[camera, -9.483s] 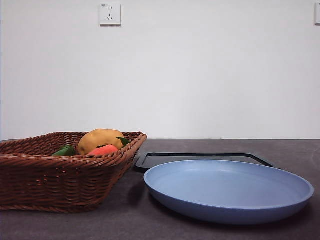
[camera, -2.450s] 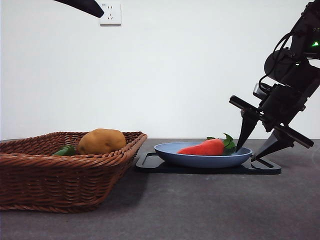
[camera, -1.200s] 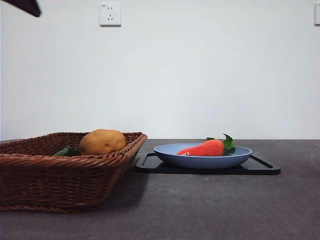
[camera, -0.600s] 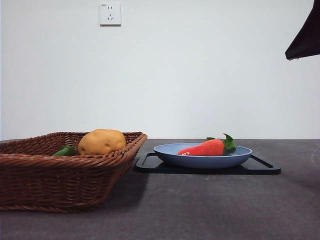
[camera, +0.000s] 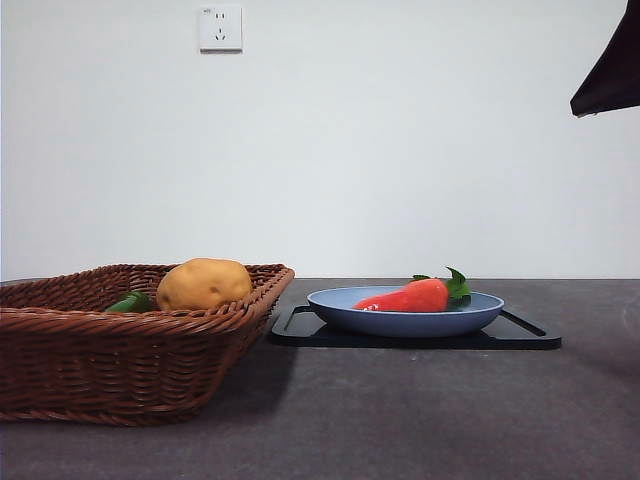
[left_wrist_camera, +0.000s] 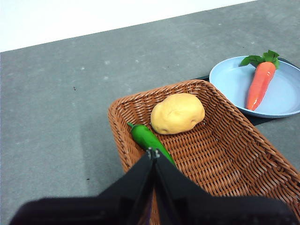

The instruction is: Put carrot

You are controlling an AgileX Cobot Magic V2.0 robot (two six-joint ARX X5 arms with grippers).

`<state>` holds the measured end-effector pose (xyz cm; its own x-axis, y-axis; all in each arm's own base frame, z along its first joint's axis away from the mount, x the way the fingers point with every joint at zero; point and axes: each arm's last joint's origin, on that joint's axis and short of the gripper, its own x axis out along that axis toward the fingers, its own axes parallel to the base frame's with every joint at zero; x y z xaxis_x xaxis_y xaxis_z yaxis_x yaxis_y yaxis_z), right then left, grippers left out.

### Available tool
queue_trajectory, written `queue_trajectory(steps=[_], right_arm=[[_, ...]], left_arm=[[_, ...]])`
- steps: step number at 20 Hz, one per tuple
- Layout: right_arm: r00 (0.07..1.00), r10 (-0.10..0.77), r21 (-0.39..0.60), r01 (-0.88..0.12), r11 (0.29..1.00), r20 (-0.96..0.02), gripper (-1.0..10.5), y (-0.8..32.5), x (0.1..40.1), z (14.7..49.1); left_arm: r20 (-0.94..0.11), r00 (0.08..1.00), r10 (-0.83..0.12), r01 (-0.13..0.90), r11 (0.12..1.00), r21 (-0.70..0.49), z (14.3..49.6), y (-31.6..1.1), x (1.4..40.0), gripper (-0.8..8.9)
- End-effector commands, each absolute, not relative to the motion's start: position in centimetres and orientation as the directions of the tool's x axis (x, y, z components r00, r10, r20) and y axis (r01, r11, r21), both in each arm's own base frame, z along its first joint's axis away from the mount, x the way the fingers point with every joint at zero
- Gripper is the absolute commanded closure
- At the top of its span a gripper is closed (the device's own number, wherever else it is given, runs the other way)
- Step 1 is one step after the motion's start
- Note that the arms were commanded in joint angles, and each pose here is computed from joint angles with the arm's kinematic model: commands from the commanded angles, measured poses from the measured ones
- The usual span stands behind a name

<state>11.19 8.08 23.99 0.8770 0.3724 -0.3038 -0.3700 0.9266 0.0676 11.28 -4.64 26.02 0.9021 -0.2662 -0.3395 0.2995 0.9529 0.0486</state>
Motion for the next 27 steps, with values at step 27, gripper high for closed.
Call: queue_trajectory(steps=[27], right_arm=[[0.881,0.379,0.082,-0.372,0.925,-0.284,9.4,8.2,11.2,24.4]], left_arm=[[-0.151,0.988,0.029,-0.027,1.000,0.013,15.1,-0.6,9.6,8.05]])
